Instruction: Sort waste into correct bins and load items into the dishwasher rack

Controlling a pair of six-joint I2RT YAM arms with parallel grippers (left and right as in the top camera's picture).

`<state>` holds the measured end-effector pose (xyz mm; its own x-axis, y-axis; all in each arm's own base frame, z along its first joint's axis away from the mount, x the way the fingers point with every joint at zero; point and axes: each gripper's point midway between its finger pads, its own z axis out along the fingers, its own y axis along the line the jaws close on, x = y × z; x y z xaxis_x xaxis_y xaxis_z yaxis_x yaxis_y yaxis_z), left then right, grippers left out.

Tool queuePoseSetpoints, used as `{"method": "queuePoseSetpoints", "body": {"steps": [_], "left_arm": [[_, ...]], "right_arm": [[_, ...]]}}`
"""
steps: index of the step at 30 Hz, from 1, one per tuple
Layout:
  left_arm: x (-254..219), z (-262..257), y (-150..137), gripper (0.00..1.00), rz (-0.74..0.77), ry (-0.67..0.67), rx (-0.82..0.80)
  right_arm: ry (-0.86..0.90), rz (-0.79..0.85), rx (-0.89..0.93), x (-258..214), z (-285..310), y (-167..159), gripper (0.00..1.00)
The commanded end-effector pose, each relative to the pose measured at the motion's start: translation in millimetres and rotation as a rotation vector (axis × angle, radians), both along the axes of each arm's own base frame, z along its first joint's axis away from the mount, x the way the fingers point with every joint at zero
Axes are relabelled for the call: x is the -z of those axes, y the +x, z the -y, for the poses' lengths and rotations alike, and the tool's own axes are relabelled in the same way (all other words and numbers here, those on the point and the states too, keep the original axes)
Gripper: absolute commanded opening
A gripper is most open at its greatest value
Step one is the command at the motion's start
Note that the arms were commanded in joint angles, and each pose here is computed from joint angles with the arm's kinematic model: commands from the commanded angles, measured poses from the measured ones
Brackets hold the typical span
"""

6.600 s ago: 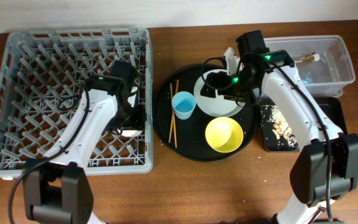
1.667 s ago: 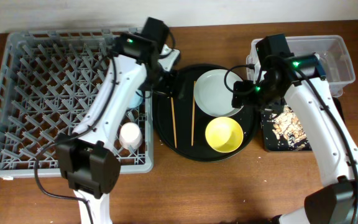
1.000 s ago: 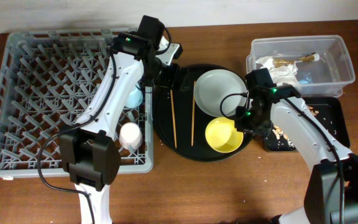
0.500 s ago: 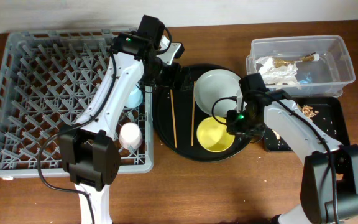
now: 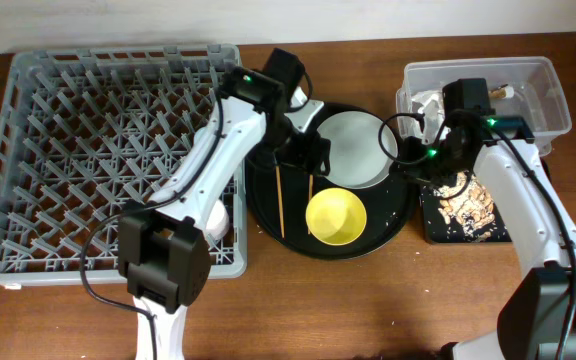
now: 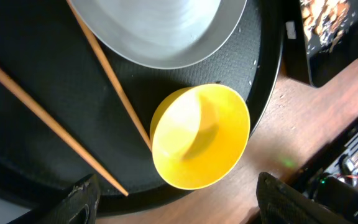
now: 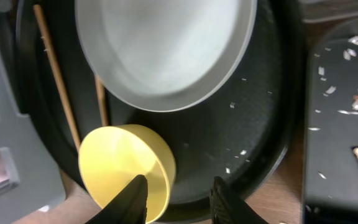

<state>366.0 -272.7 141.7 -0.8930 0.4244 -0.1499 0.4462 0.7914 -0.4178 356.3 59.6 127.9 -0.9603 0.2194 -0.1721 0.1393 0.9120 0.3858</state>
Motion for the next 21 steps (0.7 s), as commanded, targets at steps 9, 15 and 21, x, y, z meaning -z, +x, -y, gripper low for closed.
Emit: {"method": "queuePoseSetpoints", "body": {"steps": [9,15,21], "left_arm": [[98,-17,-34,0.59,-0.110,0.258,-0.019],[123,-10,-47,0.44,-0.104,0.260,0.011],[107,-4,-29,0.01,-0.060,0.225,-0.005]], "right_arm": [[-0.036,0.008,0.076,-5,30,2,0.35],[-0.036,0.007,0.077,-5,30,2,0.35],[-0.044,0.010,0.078,-5,31,3,0.35]]}}
